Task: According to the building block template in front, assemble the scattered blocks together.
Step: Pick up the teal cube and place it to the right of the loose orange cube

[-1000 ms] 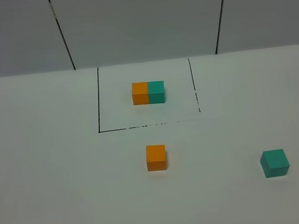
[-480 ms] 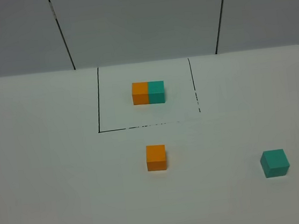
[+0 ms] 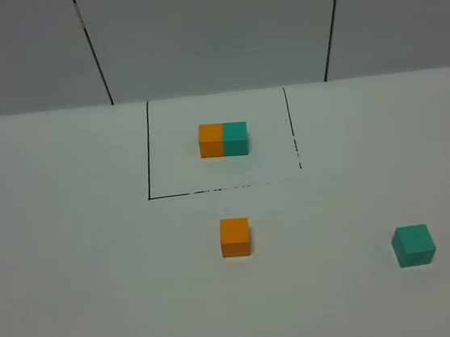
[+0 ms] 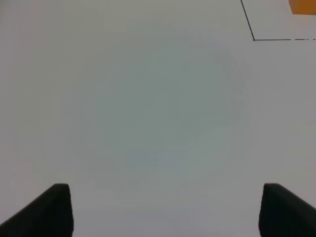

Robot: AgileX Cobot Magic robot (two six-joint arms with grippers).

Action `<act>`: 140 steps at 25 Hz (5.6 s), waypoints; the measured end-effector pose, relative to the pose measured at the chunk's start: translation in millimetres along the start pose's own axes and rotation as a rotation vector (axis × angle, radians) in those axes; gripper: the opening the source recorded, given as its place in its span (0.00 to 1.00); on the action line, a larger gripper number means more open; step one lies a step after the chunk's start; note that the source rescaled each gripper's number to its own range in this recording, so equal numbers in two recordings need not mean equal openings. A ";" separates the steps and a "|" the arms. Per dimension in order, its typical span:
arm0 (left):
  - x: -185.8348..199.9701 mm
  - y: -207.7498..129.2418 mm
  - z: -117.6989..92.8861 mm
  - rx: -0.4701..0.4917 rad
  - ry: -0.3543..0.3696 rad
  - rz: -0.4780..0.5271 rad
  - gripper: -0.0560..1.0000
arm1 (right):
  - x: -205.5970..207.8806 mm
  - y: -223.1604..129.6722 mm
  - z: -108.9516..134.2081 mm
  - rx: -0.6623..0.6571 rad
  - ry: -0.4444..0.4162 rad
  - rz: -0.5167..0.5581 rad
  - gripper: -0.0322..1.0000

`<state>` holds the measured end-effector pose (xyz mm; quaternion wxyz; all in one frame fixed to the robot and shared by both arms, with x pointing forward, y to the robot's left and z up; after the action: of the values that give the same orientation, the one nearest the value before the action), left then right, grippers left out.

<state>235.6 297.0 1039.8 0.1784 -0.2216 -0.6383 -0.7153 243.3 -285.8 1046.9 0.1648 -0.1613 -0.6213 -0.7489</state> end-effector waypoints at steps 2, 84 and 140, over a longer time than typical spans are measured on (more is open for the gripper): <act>0.0 0.0 0.0 0.000 0.000 0.000 0.64 | 0.0 0.0 0.1 -0.005 0.001 0.000 0.78; 0.0 0.0 -0.1 -0.001 -0.001 0.000 0.63 | -364.6 75.4 95.1 1.025 0.338 0.936 0.04; 0.0 0.0 -0.1 -0.001 -0.001 0.000 0.63 | -445.7 -0.2 171.6 1.350 0.597 0.965 0.04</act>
<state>235.5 296.9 1039.8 0.1781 -0.2219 -0.6380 -0.7155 647.8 -96.2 878.1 0.6788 -0.0717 -0.7263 -0.0814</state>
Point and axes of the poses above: a point on each arm's last joint axis where the gripper is mounted, x pointing back along that axis away from the gripper, z along the wrist's bending axis when the last joint is at zero, y = z × x, the point moved 1 cm from there along -x, pointing out along that axis toward the gripper, and after that the axes turned 6 degrees about -x, right-handed, at the moved point
